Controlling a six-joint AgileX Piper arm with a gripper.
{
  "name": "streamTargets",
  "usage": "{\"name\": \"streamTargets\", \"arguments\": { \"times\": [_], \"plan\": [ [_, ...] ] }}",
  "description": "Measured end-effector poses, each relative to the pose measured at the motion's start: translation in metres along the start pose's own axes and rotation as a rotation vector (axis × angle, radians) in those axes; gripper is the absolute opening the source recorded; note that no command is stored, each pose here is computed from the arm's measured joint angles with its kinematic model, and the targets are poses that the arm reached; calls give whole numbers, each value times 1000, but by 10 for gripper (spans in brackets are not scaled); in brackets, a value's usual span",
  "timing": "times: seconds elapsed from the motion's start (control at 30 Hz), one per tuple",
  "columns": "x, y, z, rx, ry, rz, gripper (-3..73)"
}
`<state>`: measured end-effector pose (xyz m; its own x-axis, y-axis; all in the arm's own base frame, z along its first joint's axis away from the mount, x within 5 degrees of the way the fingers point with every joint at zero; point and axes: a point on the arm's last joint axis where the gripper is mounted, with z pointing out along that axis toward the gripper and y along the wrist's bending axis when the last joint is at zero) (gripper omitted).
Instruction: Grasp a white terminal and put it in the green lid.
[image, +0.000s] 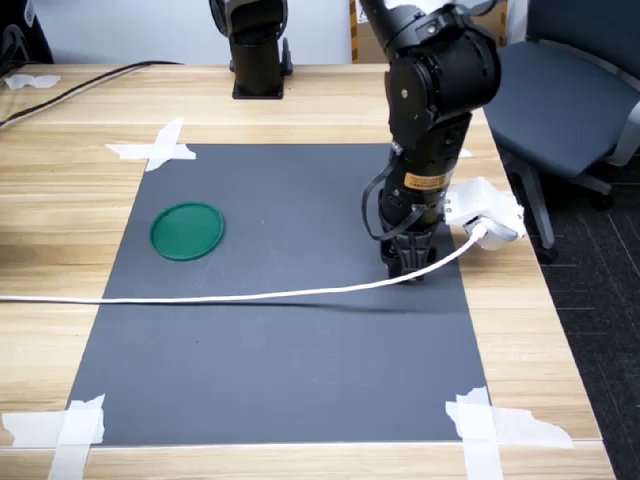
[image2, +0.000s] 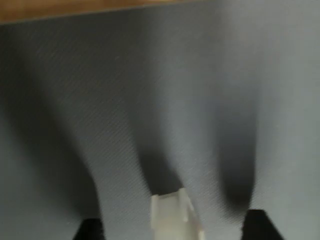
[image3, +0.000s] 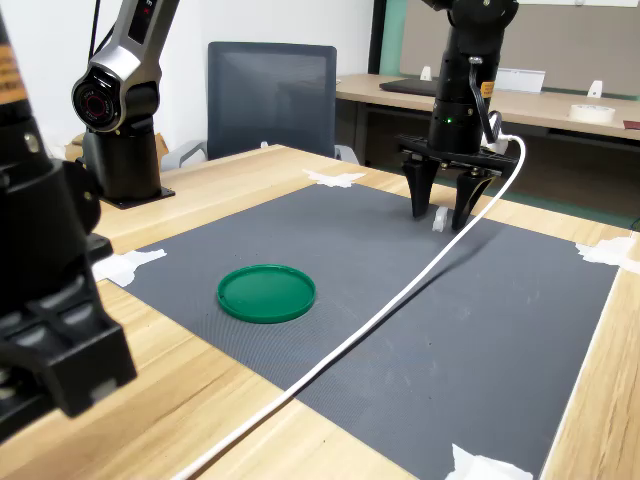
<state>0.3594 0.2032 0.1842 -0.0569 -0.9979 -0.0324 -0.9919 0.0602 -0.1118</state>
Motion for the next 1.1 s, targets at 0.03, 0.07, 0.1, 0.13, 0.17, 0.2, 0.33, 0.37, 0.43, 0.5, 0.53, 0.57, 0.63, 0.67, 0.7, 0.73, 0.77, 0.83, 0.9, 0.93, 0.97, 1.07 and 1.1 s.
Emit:
{"name": "streamTargets", "arguments": {
  "times": [0.03,0.07,0.1,0.13,0.17,0.2,0.33,0.37,0.43,0.5,0.53,0.57,0.63,0.67,0.7,0.73,0.77,0.83,0.9,0.93,0.97,1.07,1.1],
  "plan": [
    [0,0,0,-1,1,3,449],
    [0,0,1,-2,1,7,411],
    [0,0,2,-4,3,13,368],
    [0,0,3,-5,4,23,320],
    [0,0,4,-8,5,29,279],
    [0,0,5,-9,6,36,227],
    [0,0,5,-14,5,50,76],
    [-1,0,4,-11,2,55,76],
    [-1,0,0,0,-13,78,76],
    [-2,-2,-10,35,-49,106,76],
    [-1,-3,-18,55,-73,120,77],
    [0,-4,-27,74,-102,135,77],
    [5,-6,-48,108,-160,161,77],
    [10,-7,-58,121,-189,171,77],
    [16,-8,-68,135,-213,182,77],
    [20,-9,-76,142,-238,189,77],
    [27,-11,-85,155,-264,200,77],
    [43,-14,-104,183,-319,230,77],
    [61,-17,-122,221,-354,258,77],
    [72,-18,-130,243,-366,276,77],
    [82,-19,-137,260,-372,294,77],
    [113,-20,-157,316,-374,348,77],
    [123,-20,-163,333,-375,366,77]
  ]
}}
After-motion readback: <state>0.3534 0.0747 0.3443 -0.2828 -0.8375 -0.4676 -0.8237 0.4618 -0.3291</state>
